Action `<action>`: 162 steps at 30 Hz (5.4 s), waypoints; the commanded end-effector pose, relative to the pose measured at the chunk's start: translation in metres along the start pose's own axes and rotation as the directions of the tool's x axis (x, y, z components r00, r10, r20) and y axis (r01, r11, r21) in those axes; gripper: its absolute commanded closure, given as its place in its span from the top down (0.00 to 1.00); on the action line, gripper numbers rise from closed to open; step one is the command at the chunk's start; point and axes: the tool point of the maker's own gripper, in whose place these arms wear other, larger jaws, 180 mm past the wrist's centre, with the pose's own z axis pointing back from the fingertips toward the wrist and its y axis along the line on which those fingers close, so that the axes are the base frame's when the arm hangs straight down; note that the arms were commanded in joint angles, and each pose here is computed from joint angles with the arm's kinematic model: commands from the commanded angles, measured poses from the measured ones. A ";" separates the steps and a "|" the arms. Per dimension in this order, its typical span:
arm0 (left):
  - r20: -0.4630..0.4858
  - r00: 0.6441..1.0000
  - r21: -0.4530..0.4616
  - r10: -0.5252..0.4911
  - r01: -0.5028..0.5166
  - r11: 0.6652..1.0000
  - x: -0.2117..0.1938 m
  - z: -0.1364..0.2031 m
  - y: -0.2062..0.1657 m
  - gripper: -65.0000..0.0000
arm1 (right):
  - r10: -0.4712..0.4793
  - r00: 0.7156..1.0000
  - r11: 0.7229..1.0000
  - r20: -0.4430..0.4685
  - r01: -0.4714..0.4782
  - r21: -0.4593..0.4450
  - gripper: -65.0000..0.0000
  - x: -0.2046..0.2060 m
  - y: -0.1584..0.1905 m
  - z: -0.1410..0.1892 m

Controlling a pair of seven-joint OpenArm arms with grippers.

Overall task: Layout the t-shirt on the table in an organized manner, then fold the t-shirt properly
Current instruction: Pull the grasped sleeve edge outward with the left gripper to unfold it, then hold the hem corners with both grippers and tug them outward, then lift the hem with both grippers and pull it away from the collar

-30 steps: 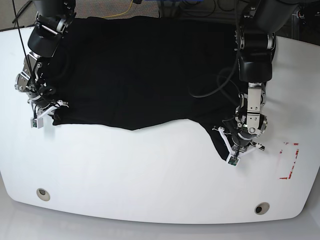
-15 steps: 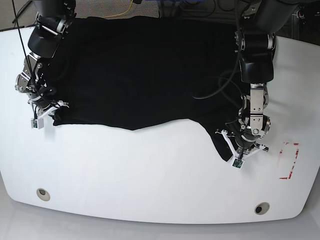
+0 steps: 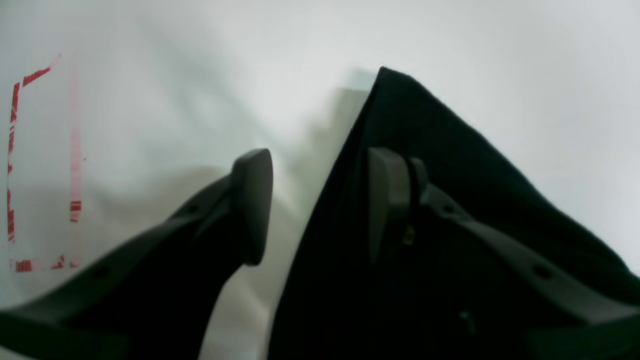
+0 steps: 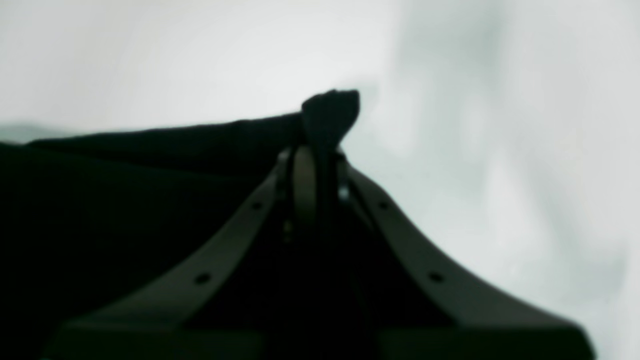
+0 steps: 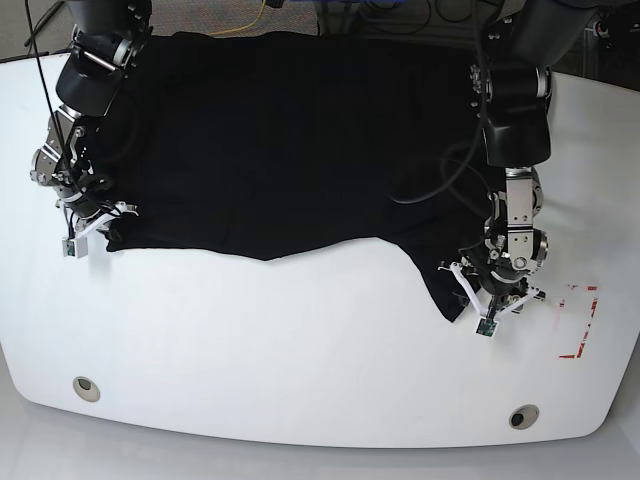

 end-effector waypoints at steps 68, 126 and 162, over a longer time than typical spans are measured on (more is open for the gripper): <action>0.139 0.985 -0.216 0.101 -0.069 0.974 0.039 -0.005 -0.031 0.72 | 0.036 0.995 0.999 -0.093 -0.037 -0.013 0.01 -0.015 -0.003 0.001; 0.127 0.986 -0.168 0.112 -0.090 0.982 0.028 -0.003 0.000 0.00 | 0.039 0.996 0.999 -0.083 -0.040 -0.012 0.00 -0.010 -0.003 0.001; 0.366 0.930 -0.030 0.019 -0.008 1.000 0.137 0.046 0.047 0.00 | 0.257 0.951 0.963 0.170 -0.236 -0.133 0.01 0.165 0.004 0.048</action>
